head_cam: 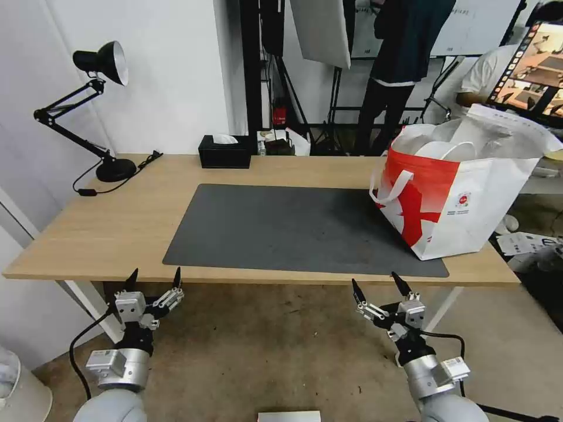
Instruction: Pick up the trash from the table and place it into the takeout bag.
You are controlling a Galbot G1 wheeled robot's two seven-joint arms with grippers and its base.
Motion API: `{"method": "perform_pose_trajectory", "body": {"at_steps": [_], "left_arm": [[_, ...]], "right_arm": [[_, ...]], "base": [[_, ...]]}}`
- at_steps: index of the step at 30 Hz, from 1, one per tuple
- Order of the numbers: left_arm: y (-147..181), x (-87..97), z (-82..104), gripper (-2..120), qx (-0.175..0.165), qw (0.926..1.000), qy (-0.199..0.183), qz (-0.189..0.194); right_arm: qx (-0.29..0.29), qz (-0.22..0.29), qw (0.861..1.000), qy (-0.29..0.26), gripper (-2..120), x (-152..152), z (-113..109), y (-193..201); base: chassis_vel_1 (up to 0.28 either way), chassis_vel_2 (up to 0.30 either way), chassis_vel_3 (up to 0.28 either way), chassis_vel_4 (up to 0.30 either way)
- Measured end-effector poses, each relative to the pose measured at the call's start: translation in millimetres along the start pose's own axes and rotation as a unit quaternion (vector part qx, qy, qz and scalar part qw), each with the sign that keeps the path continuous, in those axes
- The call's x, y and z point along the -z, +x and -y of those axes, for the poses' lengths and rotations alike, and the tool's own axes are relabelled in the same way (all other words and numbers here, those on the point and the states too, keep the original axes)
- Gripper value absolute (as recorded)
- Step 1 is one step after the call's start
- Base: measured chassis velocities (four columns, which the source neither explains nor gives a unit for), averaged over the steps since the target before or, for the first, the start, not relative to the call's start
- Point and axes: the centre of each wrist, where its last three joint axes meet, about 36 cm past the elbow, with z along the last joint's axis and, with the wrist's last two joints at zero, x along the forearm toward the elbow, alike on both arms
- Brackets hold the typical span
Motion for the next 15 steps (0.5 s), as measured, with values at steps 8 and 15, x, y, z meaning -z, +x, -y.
{"method": "perform_pose_trajectory", "body": {"at_steps": [8, 15], "left_arm": [[-0.7, 0.2, 0.3, 100, 0.0, 1.0, 0.001, -0.001], [-1.0, 0.4, 0.4, 100, 0.001, 1.0, 0.001, -0.001]], "right_arm": [[0.0, 0.0, 1.0, 0.0, 100, 0.0, 0.0, 0.0], [0.0, 0.0, 1.0, 0.0, 100, 0.0, 0.0, 0.0]], "base": [[0.0, 0.0, 0.0, 0.0], [0.0, 0.0, 0.0, 0.0]]}}
